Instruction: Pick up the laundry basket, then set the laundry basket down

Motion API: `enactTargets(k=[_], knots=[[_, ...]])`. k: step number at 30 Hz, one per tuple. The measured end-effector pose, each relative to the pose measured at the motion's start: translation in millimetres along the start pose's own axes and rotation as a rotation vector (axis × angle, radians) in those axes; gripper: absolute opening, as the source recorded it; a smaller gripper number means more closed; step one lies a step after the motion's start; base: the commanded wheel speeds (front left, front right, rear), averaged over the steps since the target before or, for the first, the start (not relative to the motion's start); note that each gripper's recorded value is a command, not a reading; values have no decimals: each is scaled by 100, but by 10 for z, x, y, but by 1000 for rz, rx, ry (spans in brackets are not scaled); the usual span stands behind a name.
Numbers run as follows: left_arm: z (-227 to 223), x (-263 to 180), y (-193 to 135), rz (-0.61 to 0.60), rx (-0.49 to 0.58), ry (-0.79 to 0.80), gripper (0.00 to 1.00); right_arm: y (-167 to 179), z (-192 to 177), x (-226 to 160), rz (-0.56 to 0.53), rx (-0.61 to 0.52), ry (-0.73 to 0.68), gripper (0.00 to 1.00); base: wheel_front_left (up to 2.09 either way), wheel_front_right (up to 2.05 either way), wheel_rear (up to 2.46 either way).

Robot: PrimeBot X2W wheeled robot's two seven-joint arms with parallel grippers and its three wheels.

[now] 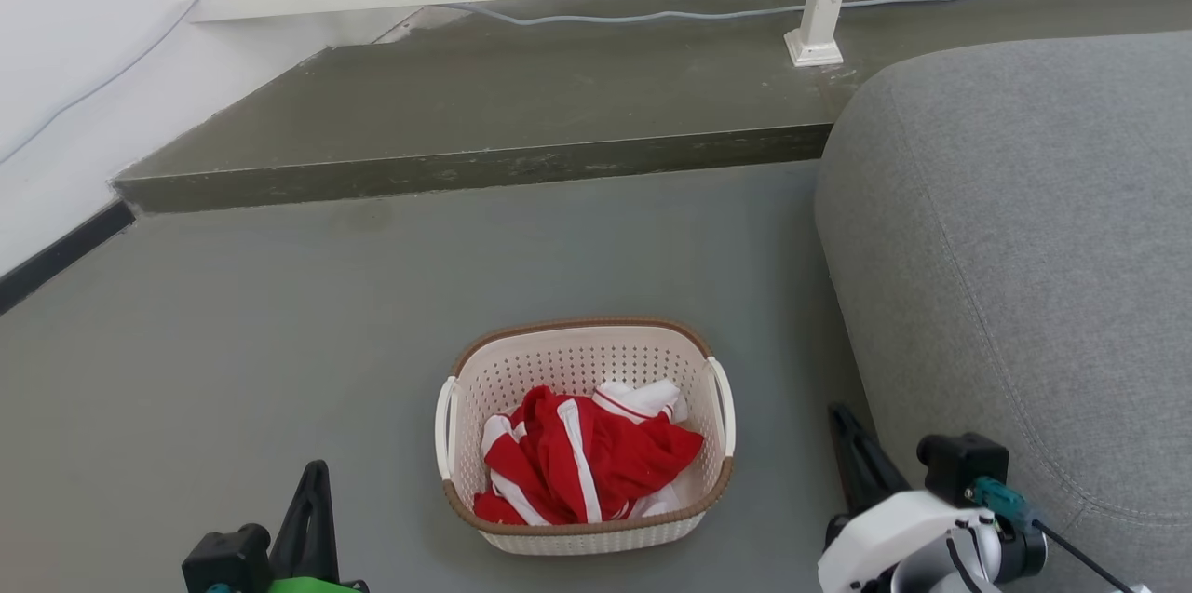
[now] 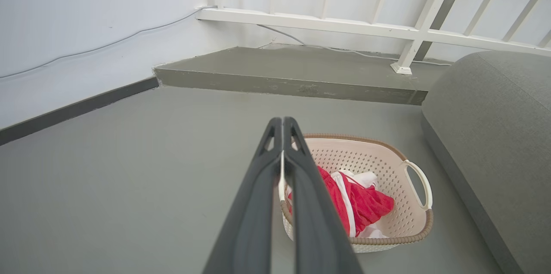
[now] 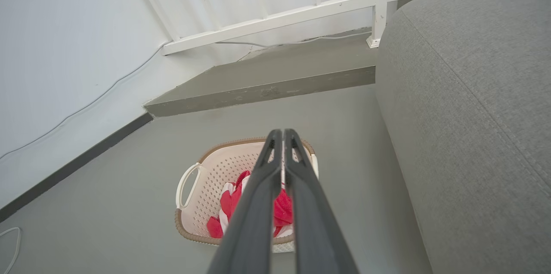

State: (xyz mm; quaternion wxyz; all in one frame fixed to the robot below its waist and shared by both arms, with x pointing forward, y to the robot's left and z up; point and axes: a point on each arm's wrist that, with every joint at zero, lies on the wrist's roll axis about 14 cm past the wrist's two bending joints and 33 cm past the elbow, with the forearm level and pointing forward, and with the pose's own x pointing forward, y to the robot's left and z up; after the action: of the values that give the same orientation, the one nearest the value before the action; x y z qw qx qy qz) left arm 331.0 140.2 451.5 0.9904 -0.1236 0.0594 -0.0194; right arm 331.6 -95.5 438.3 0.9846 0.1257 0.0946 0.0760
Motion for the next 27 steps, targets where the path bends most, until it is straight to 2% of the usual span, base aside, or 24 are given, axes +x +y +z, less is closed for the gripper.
enactTargets(k=[9, 27], knots=[[-34, -9, 12, 10, -60, 18, 0, -46, -46, -37, -20, 66, 17, 0, 0, 0, 0], [-79, -4, 137, 67, -298, 59, 0, -225, 10, 4, -89, 310, 27, 0, 0, 0, 0]])
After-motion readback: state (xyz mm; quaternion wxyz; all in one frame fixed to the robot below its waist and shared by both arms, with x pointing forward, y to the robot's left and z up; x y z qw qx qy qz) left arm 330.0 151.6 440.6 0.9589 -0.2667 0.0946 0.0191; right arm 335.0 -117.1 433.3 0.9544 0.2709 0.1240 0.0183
